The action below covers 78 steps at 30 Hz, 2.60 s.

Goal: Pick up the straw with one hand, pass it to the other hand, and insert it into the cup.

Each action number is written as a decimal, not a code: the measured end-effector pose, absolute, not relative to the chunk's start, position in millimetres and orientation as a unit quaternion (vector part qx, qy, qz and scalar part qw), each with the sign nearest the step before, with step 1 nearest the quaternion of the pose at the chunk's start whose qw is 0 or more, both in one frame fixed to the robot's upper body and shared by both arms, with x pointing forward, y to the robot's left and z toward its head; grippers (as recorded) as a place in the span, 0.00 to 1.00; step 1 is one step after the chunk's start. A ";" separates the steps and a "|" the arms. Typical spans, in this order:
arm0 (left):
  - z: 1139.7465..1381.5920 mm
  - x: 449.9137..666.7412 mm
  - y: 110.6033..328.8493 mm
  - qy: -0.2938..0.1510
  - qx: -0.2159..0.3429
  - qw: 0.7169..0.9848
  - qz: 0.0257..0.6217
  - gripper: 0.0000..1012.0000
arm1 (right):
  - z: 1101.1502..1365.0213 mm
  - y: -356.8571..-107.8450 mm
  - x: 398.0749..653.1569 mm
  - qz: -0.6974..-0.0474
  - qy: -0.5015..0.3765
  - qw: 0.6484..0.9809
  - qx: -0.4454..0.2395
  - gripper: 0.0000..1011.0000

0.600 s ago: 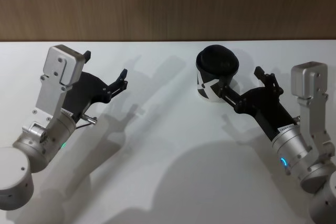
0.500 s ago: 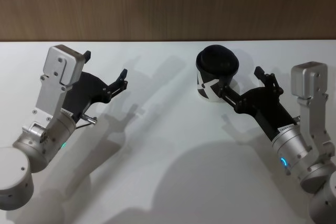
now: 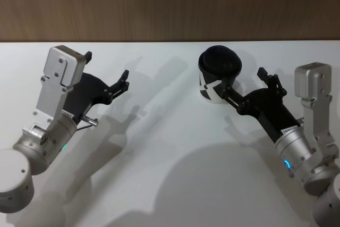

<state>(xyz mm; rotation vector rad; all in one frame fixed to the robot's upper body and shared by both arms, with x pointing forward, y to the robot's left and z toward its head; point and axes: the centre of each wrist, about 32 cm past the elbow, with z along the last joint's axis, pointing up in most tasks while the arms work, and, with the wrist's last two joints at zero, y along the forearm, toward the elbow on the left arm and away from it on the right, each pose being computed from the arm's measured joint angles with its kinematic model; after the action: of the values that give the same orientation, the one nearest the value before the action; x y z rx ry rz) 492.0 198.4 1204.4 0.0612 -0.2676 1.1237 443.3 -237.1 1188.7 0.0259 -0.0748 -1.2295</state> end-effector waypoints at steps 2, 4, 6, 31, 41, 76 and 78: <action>1204.4 492.0 198.4 -0.126 0.029 0.837 0.531 0.99 | 1188.7 -237.1 443.3 -0.577 -0.035 0.816 0.012 0.99; 1204.4 492.0 198.4 -0.126 0.029 0.837 0.531 0.99 | 1188.7 -237.1 443.3 -0.577 -0.035 0.816 0.012 0.99; 1204.4 492.0 198.4 -0.126 0.029 0.837 0.531 0.99 | 1188.7 -237.1 443.3 -0.577 -0.035 0.816 0.012 0.99; 1204.4 492.0 198.4 -0.126 0.029 0.837 0.531 0.99 | 1188.7 -237.1 443.3 -0.577 -0.035 0.816 0.012 0.99; 1204.4 492.0 198.4 -0.126 0.029 0.837 0.531 0.99 | 1188.7 -237.1 443.3 -0.577 -0.035 0.816 0.012 0.99; 1204.4 492.0 198.4 -0.126 0.029 0.837 0.531 0.99 | 1195.7 -266.0 443.5 -0.604 -0.004 0.797 -0.032 0.99; 1204.4 492.0 198.4 -0.126 0.029 0.837 0.531 0.99 | 1196.2 -267.7 442.7 -0.605 0.001 0.795 -0.034 0.99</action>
<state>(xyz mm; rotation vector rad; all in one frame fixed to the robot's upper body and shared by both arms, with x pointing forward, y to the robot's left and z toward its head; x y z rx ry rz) 492.0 198.4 1204.4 0.0612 -0.2676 1.1237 442.7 -267.7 1196.2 -0.0732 0.0016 -1.3006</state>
